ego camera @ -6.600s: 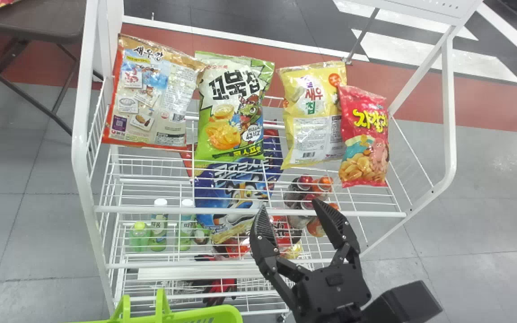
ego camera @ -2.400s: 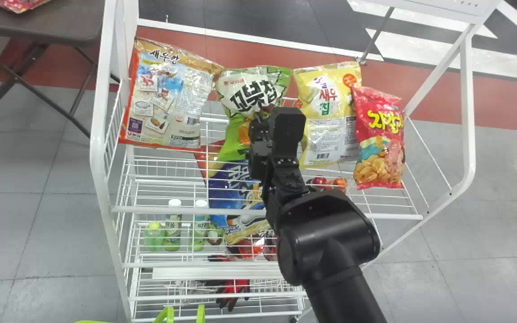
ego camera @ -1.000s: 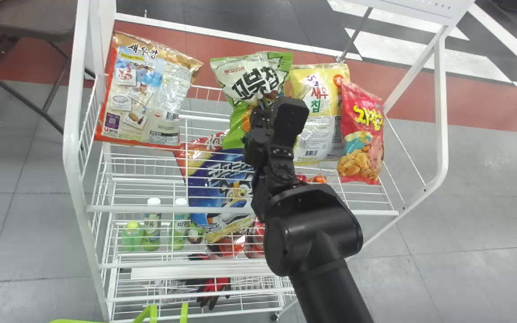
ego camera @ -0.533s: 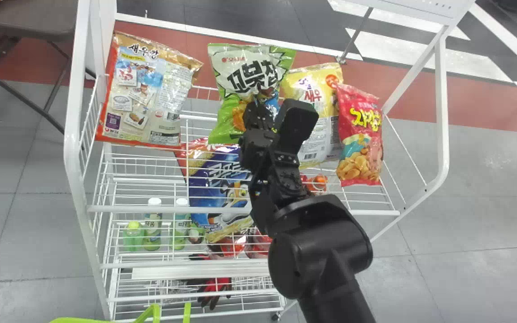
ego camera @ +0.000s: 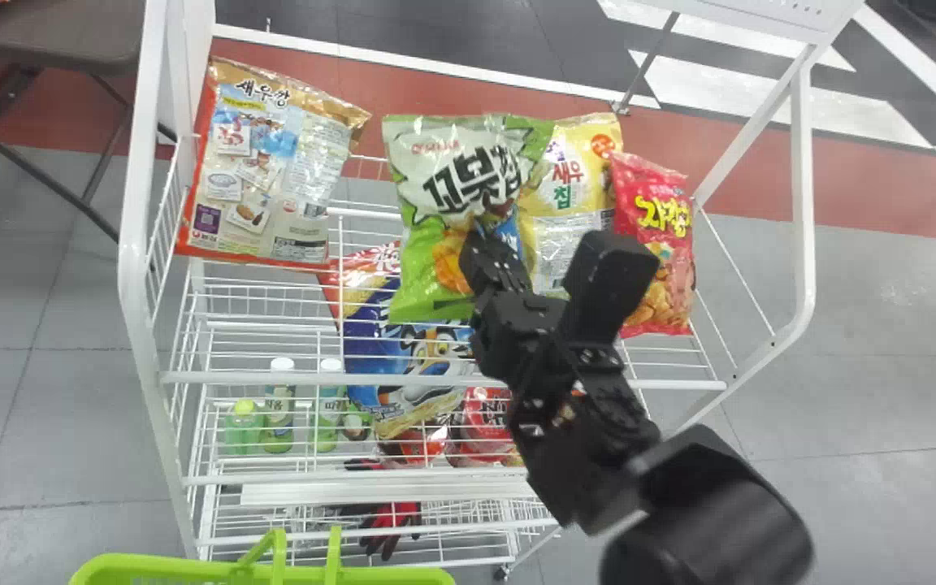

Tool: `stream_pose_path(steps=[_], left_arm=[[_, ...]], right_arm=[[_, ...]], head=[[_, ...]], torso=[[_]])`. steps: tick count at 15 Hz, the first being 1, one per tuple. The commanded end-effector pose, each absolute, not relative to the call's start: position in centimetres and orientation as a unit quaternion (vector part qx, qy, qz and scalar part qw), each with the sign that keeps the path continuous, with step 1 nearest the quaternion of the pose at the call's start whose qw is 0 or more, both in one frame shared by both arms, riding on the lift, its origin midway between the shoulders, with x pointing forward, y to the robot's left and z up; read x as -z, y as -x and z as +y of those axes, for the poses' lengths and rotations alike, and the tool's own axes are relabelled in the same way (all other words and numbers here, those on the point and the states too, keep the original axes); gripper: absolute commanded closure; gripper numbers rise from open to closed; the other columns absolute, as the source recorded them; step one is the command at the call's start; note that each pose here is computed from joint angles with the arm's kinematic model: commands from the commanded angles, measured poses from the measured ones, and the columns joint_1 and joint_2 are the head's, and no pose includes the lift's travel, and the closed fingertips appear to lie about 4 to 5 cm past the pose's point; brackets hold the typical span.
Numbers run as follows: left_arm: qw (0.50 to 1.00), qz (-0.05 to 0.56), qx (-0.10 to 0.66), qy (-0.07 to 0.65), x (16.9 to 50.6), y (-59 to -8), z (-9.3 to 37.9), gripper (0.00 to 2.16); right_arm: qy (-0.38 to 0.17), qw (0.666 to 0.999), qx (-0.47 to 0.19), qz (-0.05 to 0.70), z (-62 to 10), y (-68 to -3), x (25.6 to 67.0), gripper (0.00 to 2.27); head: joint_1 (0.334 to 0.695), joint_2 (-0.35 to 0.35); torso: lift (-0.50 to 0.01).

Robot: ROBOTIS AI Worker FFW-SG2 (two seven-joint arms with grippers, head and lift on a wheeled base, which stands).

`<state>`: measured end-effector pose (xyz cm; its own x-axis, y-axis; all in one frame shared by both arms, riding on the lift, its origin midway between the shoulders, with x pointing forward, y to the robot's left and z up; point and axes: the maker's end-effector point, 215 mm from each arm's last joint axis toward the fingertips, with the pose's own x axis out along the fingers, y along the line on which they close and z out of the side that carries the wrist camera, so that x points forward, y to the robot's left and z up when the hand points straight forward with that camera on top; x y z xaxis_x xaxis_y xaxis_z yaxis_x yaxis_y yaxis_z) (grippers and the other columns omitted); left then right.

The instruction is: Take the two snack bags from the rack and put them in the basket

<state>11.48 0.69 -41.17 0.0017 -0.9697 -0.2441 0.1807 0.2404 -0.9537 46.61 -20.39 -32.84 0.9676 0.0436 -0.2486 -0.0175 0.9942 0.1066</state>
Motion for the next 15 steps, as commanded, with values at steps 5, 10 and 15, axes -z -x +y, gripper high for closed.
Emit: stream_pose_path(steps=[5,10,15], left_arm=[[0.616,0.496,0.48,0.38,41.1,-14.7,1.0,1.87],[0.627,0.483,0.472,0.388,41.2,-15.8,1.5,1.87],[0.631,0.479,0.469,0.391,41.1,-16.3,1.7,1.87]], right_arm=[[0.007,0.929,-0.091,0.359,-21.0,-33.7,39.9,1.98],[0.034,0.839,-0.147,0.523,-20.2,-23.0,44.1,1.98],[-0.021,0.809,-0.222,0.543,-12.9,-19.1,44.8,1.98]], head=[[0.695,-0.35],[0.695,-0.35],[0.695,-0.35]], torso=[[-0.011],[-0.011],[-0.011]])
